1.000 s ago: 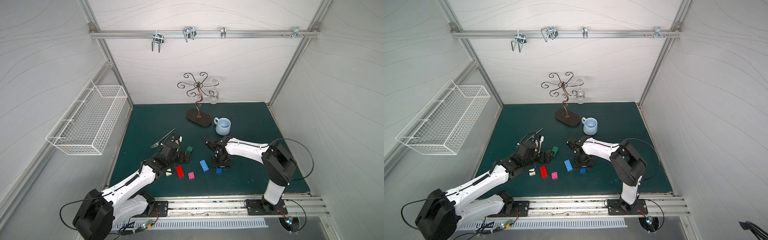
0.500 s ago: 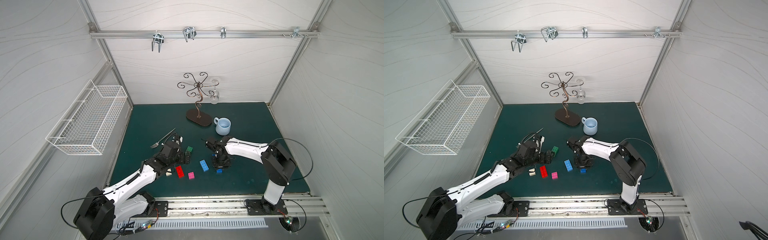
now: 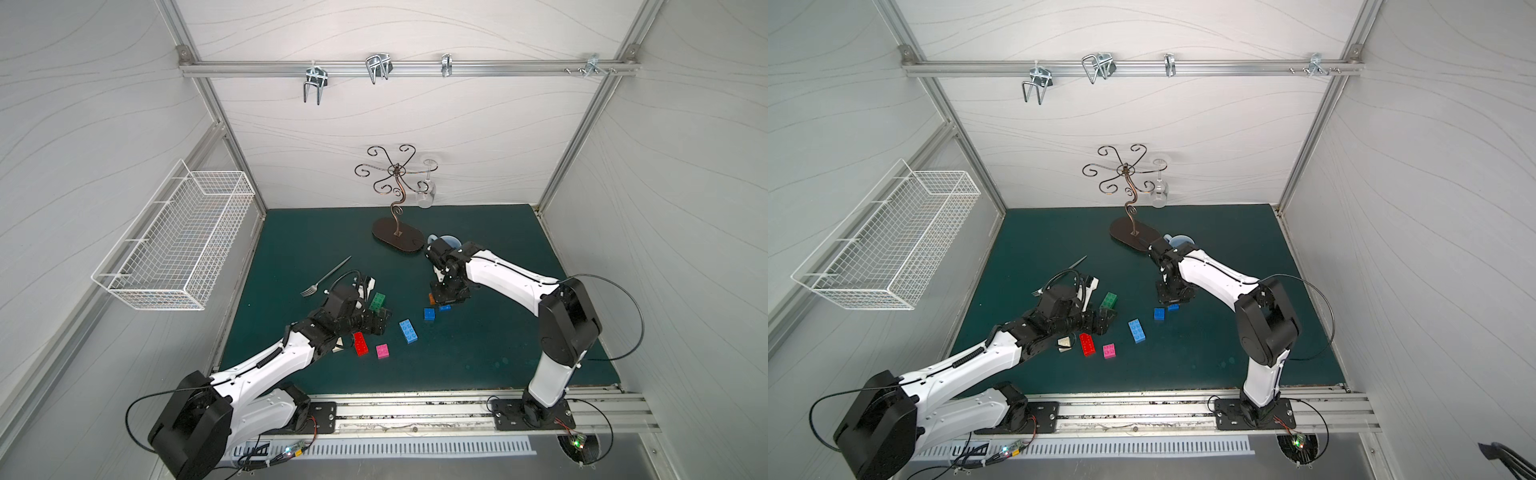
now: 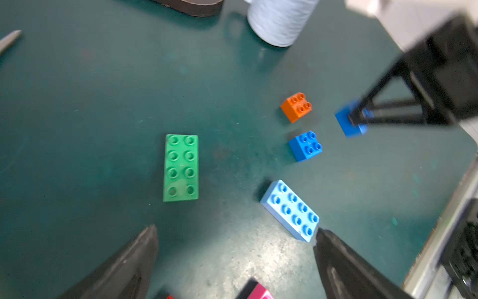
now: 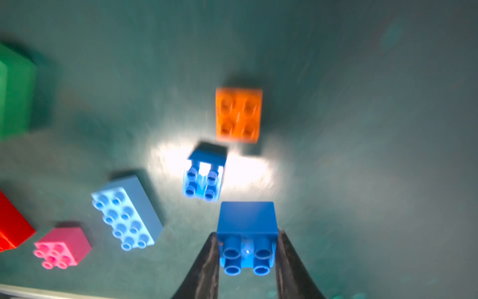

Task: Assemble a spoon with lego
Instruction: Pick up the lego brick from the center of the board, then assemble the lego brick with the lego brick.

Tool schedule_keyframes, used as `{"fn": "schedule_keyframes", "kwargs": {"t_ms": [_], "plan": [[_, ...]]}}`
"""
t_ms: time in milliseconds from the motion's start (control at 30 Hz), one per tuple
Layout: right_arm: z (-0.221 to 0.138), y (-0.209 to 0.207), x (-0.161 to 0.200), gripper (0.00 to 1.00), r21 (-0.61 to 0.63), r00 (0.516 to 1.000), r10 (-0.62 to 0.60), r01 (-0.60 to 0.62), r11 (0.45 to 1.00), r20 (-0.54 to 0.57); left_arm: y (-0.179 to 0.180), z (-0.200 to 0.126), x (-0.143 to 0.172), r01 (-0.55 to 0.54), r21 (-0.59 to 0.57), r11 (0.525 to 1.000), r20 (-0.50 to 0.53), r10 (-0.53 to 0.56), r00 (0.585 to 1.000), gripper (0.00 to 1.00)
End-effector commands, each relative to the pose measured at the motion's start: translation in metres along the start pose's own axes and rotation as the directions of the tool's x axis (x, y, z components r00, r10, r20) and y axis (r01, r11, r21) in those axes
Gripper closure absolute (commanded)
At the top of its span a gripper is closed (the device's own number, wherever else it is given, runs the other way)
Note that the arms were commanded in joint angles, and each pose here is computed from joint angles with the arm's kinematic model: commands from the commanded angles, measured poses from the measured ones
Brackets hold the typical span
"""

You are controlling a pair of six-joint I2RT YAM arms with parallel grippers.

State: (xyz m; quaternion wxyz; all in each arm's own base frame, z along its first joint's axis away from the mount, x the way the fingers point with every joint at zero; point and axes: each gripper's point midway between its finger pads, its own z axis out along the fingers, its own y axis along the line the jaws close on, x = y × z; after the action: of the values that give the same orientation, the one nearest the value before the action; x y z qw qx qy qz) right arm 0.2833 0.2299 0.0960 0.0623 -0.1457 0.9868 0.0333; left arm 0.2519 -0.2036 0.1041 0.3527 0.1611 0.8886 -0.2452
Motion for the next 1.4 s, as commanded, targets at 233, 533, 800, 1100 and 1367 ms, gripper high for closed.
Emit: {"fn": "schedule_keyframes", "kwargs": {"t_ms": [233,533,800,1100,1367], "plan": [[0.016,0.000,-0.043,0.73,-0.006,0.993,-0.121,0.121,0.993,-0.008,-0.021,0.009,-0.010,-0.084,0.107,0.991,0.037,0.080,0.996,0.00],[0.034,0.005,-0.042,0.73,-0.028,0.995,-0.092,0.091,0.995,-0.044,-0.017,0.017,-0.004,-0.080,0.092,0.993,0.005,0.079,0.997,0.00],[0.047,0.006,-0.035,0.73,-0.038,0.994,-0.071,0.068,0.997,-0.086,-0.015,0.021,-0.002,-0.073,0.087,0.994,-0.008,0.074,0.997,0.00],[0.059,0.007,-0.028,0.73,-0.042,0.992,-0.044,0.040,0.998,-0.119,-0.013,0.021,-0.001,-0.073,0.077,0.994,-0.010,0.074,0.997,0.00],[0.057,0.010,-0.024,0.73,-0.027,0.994,-0.011,0.008,1.000,-0.113,-0.011,0.020,-0.001,-0.073,0.063,0.995,-0.008,0.073,0.997,0.00]]}}
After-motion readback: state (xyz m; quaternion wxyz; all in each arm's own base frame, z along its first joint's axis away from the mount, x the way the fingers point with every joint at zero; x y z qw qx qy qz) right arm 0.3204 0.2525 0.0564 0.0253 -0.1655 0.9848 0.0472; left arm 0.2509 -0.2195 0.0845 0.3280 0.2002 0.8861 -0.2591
